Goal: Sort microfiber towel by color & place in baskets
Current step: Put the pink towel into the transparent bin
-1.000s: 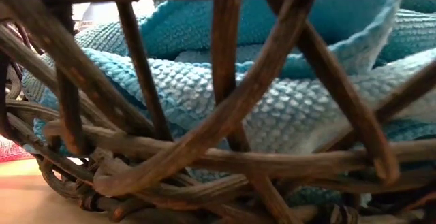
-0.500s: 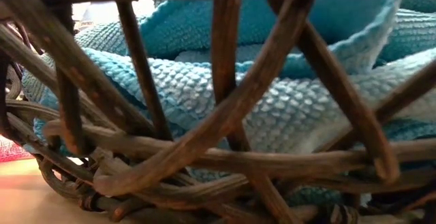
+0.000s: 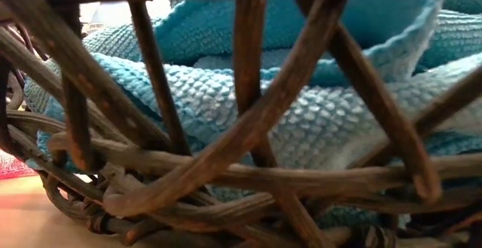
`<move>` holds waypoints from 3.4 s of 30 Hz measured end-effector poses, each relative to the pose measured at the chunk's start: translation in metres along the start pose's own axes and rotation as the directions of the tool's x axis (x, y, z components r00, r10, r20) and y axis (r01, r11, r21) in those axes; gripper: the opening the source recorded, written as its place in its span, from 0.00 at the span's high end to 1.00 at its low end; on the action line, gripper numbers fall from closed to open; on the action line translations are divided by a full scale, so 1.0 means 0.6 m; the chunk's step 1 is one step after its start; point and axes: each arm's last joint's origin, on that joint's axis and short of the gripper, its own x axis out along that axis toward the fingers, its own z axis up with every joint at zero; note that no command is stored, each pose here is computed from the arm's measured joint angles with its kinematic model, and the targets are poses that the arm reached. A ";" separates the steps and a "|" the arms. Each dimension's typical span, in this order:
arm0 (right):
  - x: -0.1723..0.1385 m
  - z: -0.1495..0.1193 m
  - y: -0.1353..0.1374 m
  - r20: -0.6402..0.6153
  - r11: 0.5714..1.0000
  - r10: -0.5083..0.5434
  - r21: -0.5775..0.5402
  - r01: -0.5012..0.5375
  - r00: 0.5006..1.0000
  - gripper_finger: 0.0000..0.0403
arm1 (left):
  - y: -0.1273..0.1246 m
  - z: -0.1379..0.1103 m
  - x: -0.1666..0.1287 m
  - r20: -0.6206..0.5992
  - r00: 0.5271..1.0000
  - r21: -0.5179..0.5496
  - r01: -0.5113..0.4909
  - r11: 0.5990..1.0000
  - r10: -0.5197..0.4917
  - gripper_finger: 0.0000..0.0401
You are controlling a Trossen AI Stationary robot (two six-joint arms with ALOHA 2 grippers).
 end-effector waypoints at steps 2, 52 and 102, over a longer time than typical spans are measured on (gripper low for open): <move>0.000 0.000 0.000 0.000 1.000 0.000 0.001 0.000 1.000 0.14 | -0.001 0.000 0.001 -0.016 1.000 0.047 0.013 0.999 -0.013 0.57; 0.002 0.008 0.001 0.040 1.000 0.005 -0.001 -0.005 0.999 0.14 | 0.008 0.011 0.099 -0.241 0.962 0.172 -0.086 0.981 0.126 0.99; 0.052 0.028 0.014 0.026 0.999 0.024 0.029 -0.024 0.999 0.14 | 0.368 0.095 -0.334 0.581 0.436 -0.549 -0.415 0.726 0.688 1.00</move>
